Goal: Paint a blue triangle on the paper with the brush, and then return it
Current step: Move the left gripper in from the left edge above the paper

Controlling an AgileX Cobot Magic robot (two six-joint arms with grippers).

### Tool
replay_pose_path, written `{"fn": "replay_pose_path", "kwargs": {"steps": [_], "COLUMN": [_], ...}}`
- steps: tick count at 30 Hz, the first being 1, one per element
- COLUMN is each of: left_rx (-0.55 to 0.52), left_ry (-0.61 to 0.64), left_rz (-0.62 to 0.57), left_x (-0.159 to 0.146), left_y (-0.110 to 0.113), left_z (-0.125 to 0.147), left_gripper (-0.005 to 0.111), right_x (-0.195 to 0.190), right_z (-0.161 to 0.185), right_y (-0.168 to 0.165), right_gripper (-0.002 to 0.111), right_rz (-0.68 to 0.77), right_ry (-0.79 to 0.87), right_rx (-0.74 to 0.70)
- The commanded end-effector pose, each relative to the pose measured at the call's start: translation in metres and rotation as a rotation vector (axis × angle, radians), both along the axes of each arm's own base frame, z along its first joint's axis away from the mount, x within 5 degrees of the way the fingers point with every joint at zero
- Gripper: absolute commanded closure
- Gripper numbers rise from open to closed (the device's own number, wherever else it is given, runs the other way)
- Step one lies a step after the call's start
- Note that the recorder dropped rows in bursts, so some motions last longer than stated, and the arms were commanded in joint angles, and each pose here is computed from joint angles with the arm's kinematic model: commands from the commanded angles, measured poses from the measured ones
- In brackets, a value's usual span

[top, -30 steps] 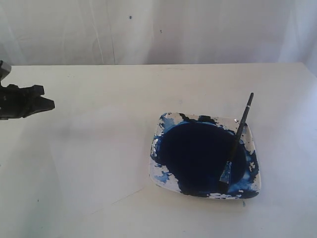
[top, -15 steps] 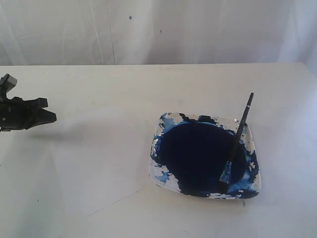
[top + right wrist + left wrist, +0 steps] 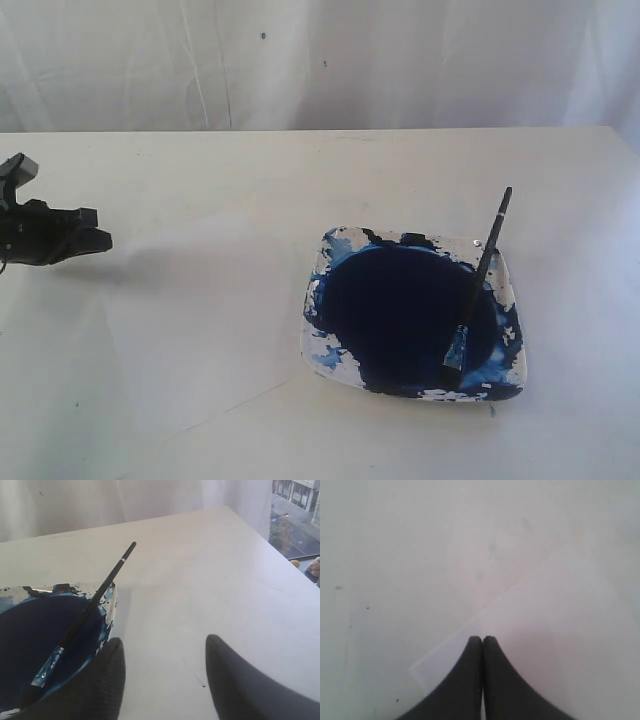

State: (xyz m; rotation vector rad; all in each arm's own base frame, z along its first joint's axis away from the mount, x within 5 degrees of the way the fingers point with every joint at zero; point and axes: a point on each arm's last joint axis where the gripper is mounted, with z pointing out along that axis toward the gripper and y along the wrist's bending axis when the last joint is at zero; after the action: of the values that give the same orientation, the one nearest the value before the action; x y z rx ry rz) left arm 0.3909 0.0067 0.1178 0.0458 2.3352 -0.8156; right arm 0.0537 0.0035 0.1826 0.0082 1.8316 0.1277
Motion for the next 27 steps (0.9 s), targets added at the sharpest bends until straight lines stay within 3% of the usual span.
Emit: {"fn": "replay_pose_path", "kwargs": {"steps": [1, 15, 27], "left_rx": [0.041, 0.08, 0.008], "left_ry": [-0.01, -0.004, -0.013], "left_rz": [0.0, 0.033, 0.022], "left_x": [0.0016, 0.0028, 0.0029], "left_y": [0.0012, 0.0052, 0.0006], "left_z": [0.0001, -0.002, 0.002], "left_gripper": [0.107, 0.107, 0.107], "right_x": [-0.0002, -0.0002, -0.0002], "right_z": [-0.0002, -0.0002, -0.0002], "right_y": [-0.0002, -0.0002, -0.0002], "right_gripper": [0.061, 0.061, 0.061], "right_rz": [-0.001, -0.001, -0.001], "right_ry": [-0.006, -0.006, -0.006], "right_rx": [-0.006, -0.006, -0.006]}}
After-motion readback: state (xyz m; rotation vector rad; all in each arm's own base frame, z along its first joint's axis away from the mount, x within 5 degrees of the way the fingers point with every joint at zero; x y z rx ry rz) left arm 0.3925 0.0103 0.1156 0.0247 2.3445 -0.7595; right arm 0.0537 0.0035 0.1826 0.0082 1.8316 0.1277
